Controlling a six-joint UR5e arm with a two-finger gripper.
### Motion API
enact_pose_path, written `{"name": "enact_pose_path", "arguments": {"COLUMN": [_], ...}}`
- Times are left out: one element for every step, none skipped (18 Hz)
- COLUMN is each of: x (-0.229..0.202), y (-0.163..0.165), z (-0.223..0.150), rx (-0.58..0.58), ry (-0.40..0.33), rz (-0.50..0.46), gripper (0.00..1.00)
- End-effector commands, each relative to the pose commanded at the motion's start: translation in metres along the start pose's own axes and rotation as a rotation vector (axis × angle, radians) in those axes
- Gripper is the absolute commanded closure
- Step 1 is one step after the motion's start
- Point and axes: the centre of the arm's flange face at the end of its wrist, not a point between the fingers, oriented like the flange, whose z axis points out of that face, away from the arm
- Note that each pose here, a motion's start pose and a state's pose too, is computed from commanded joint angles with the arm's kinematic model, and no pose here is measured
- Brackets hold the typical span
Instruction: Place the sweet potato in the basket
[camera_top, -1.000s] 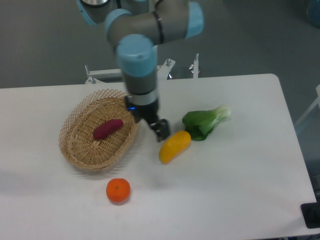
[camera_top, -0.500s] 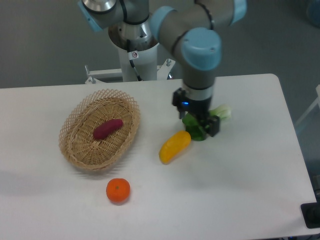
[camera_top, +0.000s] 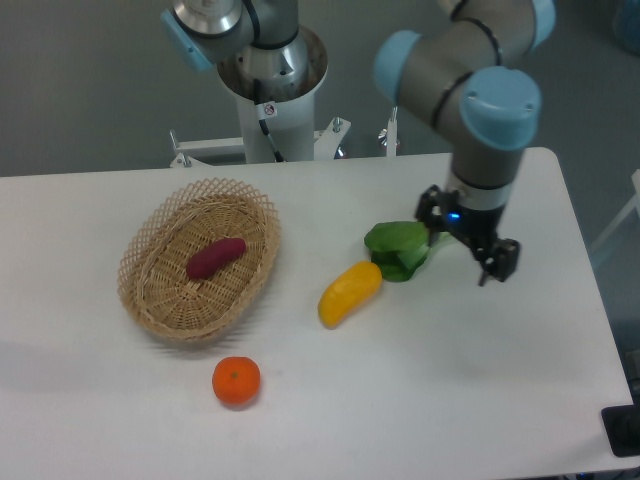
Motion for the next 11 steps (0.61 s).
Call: {"name": "enact_pose_path", "arguments": {"x": [-0.004, -0.005, -0.005, -0.005, -0.004, -0.004, -0.004, -0.004, -0.004, -0.004, -0.004], "y": [0.012, 0.015, 0.016, 0.016, 0.016, 0.015, 0.015, 0.016, 0.016, 0.016, 0.016], "z": [0.005, 0.011, 0.012, 0.012, 0.015, 0.015, 0.016, 0.016, 0.016, 0.017, 0.016], "rx": [-0.003, -0.006, -0.005, -0.003, -0.005, -0.008, -0.008, -0.009, -0.009, -0.009, -0.009], "ry": [0.004, 0.012, 0.012, 0.013, 0.019, 0.018, 0.018, 0.015, 0.015, 0.015, 0.015], "rz": [-0.018, -0.022, -0.023, -0.023, -0.025, -0.023, -0.023, -0.022, -0.022, -0.022, -0.022], "gripper": [0.0, 0.0, 0.0, 0.0, 0.0, 0.0, 0.0, 0.0, 0.0, 0.0, 0.0]}}
